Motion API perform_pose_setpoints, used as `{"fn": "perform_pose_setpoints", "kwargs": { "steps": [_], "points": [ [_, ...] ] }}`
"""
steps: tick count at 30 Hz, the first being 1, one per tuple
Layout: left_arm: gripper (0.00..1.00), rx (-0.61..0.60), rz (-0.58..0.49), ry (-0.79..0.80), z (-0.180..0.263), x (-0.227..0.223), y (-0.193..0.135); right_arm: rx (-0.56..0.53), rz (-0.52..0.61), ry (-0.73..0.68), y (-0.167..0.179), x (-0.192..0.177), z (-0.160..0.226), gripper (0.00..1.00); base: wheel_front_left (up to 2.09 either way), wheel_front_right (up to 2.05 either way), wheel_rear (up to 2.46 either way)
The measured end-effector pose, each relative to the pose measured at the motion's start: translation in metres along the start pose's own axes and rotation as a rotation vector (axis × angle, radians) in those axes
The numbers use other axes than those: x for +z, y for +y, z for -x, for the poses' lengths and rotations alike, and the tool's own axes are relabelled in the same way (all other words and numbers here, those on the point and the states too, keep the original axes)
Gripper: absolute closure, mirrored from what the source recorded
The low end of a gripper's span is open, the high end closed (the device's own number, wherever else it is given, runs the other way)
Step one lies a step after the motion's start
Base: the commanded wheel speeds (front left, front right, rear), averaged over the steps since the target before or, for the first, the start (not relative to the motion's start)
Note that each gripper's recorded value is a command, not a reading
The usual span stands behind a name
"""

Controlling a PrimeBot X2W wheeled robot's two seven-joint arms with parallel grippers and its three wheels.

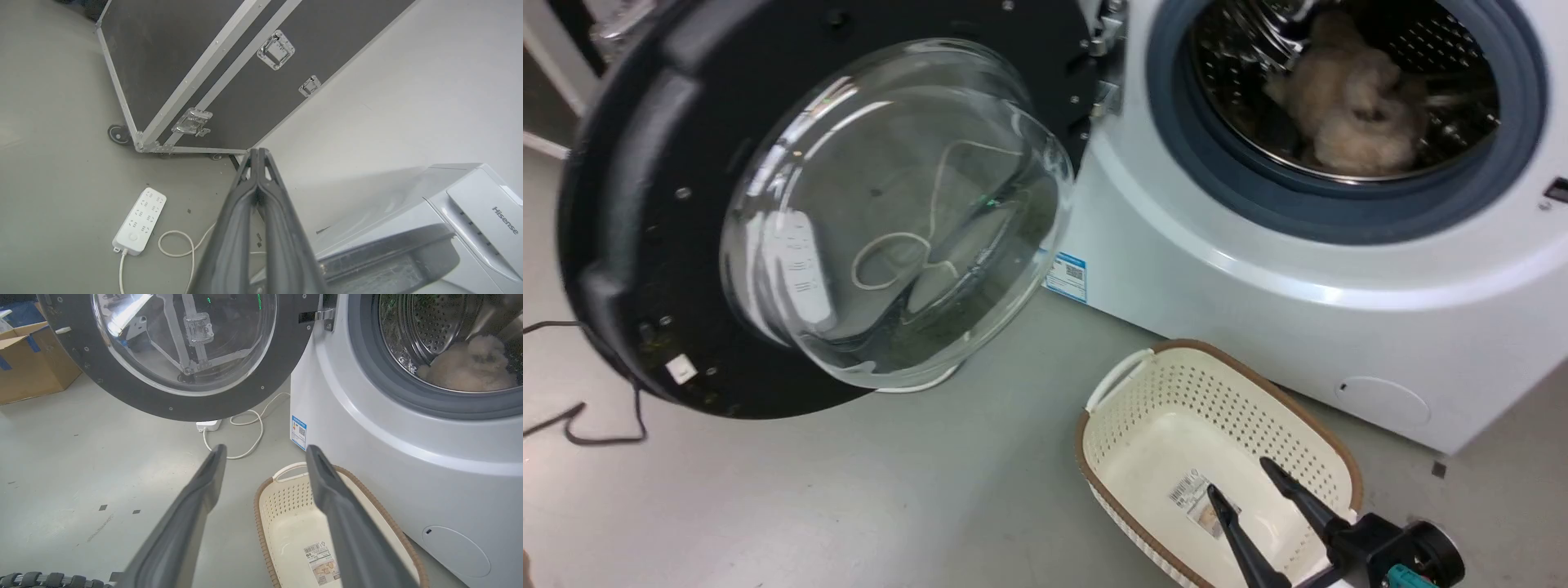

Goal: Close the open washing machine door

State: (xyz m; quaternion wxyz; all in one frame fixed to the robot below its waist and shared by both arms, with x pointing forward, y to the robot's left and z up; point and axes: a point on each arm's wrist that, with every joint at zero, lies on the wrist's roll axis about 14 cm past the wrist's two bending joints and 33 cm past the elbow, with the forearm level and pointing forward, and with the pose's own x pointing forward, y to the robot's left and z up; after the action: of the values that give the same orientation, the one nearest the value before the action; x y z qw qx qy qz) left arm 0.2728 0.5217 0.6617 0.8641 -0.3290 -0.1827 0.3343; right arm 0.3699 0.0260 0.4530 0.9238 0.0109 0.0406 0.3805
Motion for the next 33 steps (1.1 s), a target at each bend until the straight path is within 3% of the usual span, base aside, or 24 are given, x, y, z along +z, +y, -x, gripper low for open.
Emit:
{"fn": "perform_pose_setpoints", "kwargs": {
  "steps": [5, 8, 21, 33],
  "points": [
    [1.00, 0.044, 0.113, 0.261, -0.006, -0.052, 0.008, -0.018, -0.004, 0.003, -0.009, -0.002, 0.002, 0.00, 0.00, 0.00, 0.00],
    [1.00, -0.011, 0.127, 0.465, 0.002, -0.086, -0.003, -0.028, -0.010, 0.012, -0.014, -0.005, 0.004, 0.00, 0.00, 0.00, 0.00],
    [1.00, -0.112, 0.197, 0.657, 0.050, -0.101, -0.010, -0.050, -0.006, -0.015, -0.008, 0.008, 0.008, 0.00, 0.00, 0.00, 0.00],
    [1.00, -0.377, 0.336, 0.886, 0.135, -0.152, -0.066, -0.146, 0.018, -0.070, -0.021, 0.031, 0.022, 0.00, 0.00, 0.00, 0.00]
  ]
}}
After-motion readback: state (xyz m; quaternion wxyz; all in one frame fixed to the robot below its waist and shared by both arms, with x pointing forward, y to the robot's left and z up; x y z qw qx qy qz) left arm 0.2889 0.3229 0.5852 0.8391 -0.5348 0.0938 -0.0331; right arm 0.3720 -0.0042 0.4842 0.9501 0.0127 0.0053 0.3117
